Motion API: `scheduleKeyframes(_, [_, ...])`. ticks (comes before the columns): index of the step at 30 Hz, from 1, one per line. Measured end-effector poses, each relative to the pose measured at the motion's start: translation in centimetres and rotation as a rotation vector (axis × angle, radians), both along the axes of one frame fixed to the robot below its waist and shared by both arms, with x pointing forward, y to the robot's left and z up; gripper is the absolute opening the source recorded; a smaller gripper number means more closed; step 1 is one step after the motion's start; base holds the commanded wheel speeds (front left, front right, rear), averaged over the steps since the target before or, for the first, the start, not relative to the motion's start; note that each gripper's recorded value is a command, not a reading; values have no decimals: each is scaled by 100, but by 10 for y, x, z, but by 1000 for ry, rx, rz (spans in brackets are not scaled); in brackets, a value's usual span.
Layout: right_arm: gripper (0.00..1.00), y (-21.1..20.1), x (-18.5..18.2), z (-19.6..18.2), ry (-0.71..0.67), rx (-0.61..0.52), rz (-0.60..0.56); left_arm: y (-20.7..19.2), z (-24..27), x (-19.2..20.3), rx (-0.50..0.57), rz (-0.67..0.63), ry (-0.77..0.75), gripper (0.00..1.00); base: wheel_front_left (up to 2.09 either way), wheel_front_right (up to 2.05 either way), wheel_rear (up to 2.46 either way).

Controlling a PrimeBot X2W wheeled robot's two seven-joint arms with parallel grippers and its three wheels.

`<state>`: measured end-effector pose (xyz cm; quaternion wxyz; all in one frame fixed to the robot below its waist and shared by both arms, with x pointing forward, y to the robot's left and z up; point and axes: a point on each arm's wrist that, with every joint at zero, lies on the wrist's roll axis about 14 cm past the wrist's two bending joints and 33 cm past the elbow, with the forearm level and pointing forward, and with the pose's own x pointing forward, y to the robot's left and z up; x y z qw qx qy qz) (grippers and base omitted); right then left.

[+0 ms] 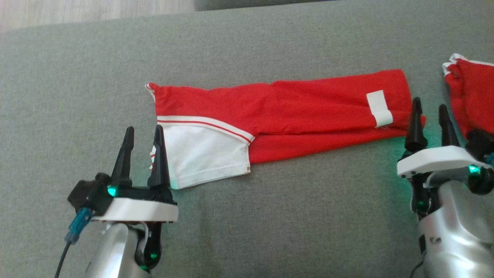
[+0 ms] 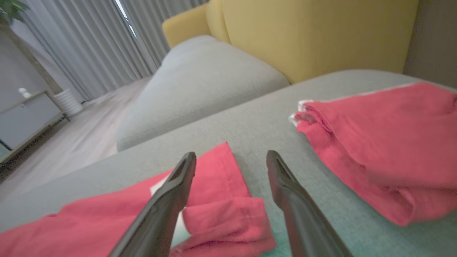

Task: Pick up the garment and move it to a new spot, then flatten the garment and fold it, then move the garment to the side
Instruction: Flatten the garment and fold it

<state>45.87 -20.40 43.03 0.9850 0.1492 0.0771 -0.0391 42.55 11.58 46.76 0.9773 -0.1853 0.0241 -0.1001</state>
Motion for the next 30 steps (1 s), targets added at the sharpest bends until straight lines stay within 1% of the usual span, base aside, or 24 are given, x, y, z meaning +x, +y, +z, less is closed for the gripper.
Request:
scheduleKeyframes(3, [100,-9,3,-22,82,0,-31,-1,-1,5,-1,-3,-1,100,0,0,0])
scheduleKeyframes(9, [100,-4,1,-66,257,-13,-11,-4,-5,12,-4,-11,3,100,0,0,0])
scheduleKeyframes(14, [100,6,11,-71,281,-10,22,-4,-10,12,-3,-12,15,100,0,0,0])
scheduleKeyframes(15, [86,9,12,-71,285,-10,32,-5,-9,13,-3,-13,15,100,0,0,0])
scheduleKeyframes(16, [0,11,13,-72,288,-13,42,-5,-9,13,-4,-14,13,100,0,0,0])
scheduleKeyframes(20, [0,16,13,-69,282,-30,67,-7,-4,17,-6,-18,-2,100,0,0,0])
scheduleKeyframes(24, [0,9,10,-64,267,-31,44,-9,0,18,-9,-23,-13,100,0,0,0])
scheduleKeyframes(27, [0,-10,9,-55,243,-44,-5,-12,5,18,-11,-31,-25,100,0,0,0])
scheduleKeyframes(30, [0,-51,9,-39,200,-79,-92,-15,10,18,-13,-38,-40,100,0,0,0])
